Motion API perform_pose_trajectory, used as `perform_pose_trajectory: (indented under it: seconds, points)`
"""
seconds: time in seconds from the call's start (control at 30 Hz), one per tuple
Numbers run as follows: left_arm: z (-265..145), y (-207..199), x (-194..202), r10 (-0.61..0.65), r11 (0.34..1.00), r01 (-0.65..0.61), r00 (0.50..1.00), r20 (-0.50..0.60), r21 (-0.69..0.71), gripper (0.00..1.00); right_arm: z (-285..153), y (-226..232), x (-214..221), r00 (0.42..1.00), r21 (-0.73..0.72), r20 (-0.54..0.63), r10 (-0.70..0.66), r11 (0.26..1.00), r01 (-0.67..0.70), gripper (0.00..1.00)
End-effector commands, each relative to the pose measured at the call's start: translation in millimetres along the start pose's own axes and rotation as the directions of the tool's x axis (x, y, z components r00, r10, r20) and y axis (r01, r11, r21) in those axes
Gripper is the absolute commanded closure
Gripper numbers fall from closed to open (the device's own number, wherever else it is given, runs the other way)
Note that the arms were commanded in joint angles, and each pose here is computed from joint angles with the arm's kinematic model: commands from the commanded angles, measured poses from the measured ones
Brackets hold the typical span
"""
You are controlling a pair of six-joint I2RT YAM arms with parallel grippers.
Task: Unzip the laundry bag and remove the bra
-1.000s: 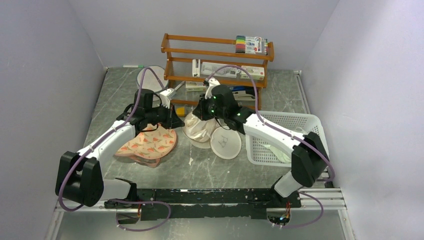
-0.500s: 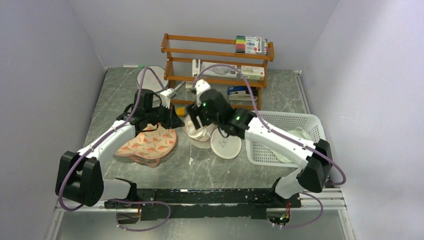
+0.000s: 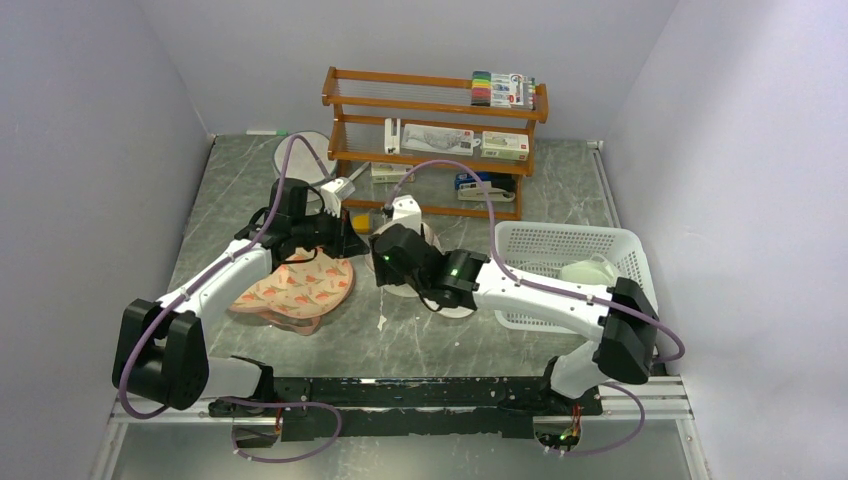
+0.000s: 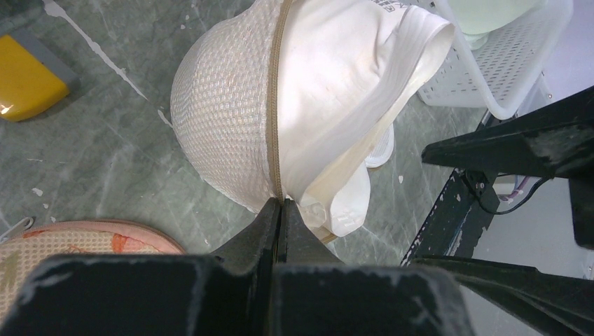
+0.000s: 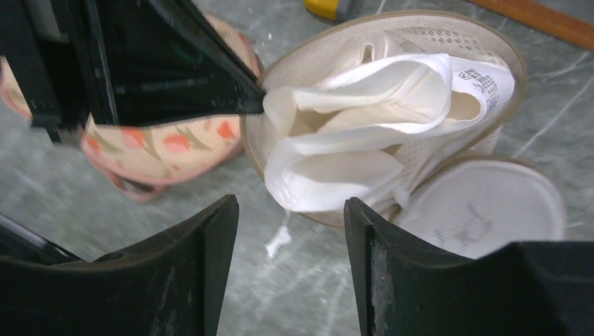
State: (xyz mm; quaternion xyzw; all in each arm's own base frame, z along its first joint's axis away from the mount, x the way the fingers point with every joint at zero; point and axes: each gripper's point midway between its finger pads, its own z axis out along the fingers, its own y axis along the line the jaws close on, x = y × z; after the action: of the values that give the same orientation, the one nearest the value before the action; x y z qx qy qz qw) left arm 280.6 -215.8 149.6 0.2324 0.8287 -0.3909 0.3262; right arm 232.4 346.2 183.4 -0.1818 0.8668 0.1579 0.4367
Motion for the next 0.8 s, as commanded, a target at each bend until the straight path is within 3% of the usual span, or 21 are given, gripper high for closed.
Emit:
perform_pose_trajectory:
  seconds: [0.0,0.1,0.27,0.77]
  points:
    - [-1,-6,-4,0.028,0.999,-0.028,1.0,0.014,0.026,0.93,10,-5,-22,0.929,0.084,0.148,0.34,0.931,-0.354,0.47]
    - [-1,-7,-5,0.03,0.999,-0.031,0.999,0.02,0.027,0.93,14,-19,-20,0.882,0.102,0.217,0.417,0.889,-0.446,0.53]
    - [-1,-7,-4,0.028,0.999,-0.029,0.999,0.016,0.032,0.93,21,-30,-15,0.808,0.088,0.254,0.531,0.82,-0.566,0.53]
    - [0,-7,-4,0.026,0.999,-0.027,1.0,0.015,0.032,0.93,43,-33,-14,0.809,0.06,0.222,0.544,0.821,-0.568,0.39]
